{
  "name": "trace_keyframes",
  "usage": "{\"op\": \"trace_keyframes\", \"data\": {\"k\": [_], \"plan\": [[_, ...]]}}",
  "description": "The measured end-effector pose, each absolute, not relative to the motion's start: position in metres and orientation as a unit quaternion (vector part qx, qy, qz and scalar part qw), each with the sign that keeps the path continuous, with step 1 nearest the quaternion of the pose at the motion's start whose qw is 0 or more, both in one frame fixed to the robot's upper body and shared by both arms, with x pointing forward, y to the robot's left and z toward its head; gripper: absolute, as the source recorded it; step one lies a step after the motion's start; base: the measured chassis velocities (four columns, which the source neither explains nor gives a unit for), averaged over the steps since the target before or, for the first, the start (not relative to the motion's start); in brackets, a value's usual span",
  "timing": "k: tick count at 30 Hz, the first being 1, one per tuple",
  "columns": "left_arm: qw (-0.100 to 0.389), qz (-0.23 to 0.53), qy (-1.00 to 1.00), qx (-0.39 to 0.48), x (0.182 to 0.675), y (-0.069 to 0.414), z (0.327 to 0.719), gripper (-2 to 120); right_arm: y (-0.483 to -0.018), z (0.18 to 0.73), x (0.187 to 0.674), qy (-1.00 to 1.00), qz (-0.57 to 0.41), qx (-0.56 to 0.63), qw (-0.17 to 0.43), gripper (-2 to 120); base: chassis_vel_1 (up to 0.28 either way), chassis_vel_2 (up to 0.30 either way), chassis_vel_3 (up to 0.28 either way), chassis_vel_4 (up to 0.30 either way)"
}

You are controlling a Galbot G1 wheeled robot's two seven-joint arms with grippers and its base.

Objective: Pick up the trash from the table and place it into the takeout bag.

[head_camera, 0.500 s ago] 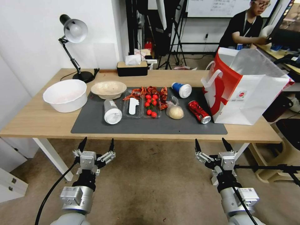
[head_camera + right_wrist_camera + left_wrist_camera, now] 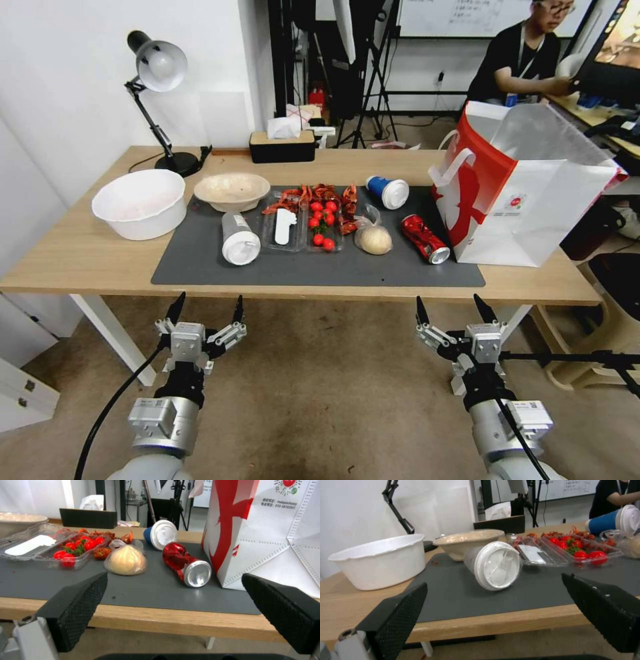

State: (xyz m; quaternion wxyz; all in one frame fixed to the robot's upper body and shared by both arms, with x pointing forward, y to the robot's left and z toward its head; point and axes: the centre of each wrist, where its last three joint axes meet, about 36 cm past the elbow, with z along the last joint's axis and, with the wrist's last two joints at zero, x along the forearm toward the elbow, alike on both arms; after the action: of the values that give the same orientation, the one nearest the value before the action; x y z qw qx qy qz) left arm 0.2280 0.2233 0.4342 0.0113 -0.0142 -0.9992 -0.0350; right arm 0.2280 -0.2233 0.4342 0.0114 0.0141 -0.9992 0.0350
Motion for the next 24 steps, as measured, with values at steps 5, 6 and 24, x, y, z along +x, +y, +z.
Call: {"op": "trace_keyframes", "data": {"k": [5, 6, 24], "plan": [[0.011, -0.035, -0.999, -0.014, 0.228, 0.223, 0.434, 100, -0.223, 0.434, 0.228, -0.999, 0.035, 0.014, 0.011, 100, 0.000, 0.000, 0.000, 0.000], [0.011, -0.035, -0.999, -0.014, 0.228, 0.223, 0.434, 100, -0.223, 0.434, 0.228, -0.999, 0.035, 0.014, 0.011, 100, 0.000, 0.000, 0.000, 0.000], [0.112, 0.047, -0.993, -0.012, 0.243, 0.172, 0.398, 100, -0.184, 0.427, 0.207, -0.995, -0.067, 0.014, 0.070, 100, 0.000, 0.000, 0.000, 0.000]]}}
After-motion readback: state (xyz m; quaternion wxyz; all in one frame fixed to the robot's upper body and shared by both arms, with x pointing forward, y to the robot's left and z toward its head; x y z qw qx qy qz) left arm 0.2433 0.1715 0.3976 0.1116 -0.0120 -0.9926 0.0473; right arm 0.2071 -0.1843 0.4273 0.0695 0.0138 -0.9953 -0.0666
